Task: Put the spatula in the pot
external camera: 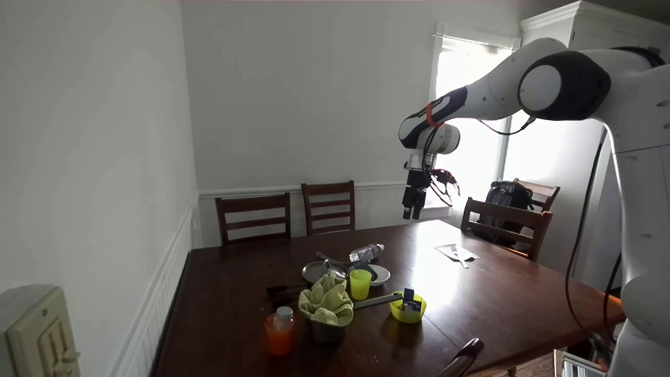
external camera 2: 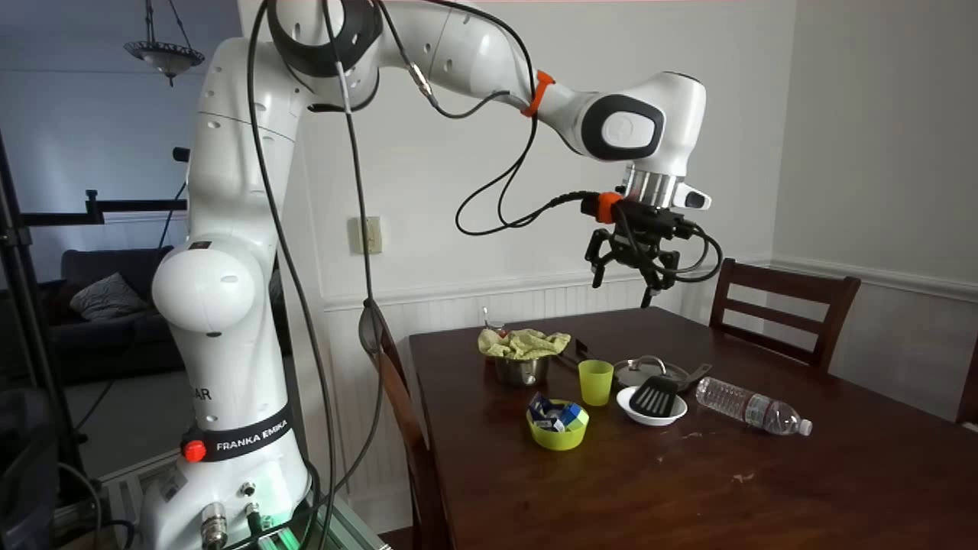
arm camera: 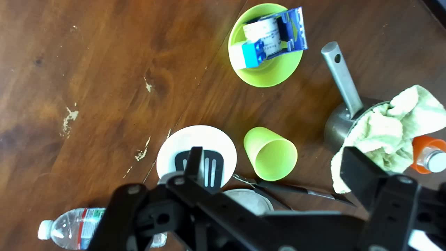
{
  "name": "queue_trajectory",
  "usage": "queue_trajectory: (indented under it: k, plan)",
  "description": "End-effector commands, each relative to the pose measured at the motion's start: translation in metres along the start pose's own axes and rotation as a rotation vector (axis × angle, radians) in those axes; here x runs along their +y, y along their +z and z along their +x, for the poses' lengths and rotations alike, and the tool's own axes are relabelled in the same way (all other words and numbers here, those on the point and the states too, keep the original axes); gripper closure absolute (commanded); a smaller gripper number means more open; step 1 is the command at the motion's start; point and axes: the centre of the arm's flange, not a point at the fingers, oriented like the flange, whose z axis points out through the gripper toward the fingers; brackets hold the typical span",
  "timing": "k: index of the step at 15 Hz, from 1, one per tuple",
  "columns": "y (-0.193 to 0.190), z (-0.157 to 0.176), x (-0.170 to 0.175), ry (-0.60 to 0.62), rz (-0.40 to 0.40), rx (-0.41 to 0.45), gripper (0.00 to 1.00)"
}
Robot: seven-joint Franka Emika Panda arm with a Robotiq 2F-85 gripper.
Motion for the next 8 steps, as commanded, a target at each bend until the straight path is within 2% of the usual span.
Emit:
queue_trajectory:
  k: [1, 8]
  plan:
    - [0.005, 0.000, 0.003, 0.003, 0.001, -0.006, 0.00]
    - [-0.006, 0.001, -0.007, -0.008, -0.002, 0.011, 0.00]
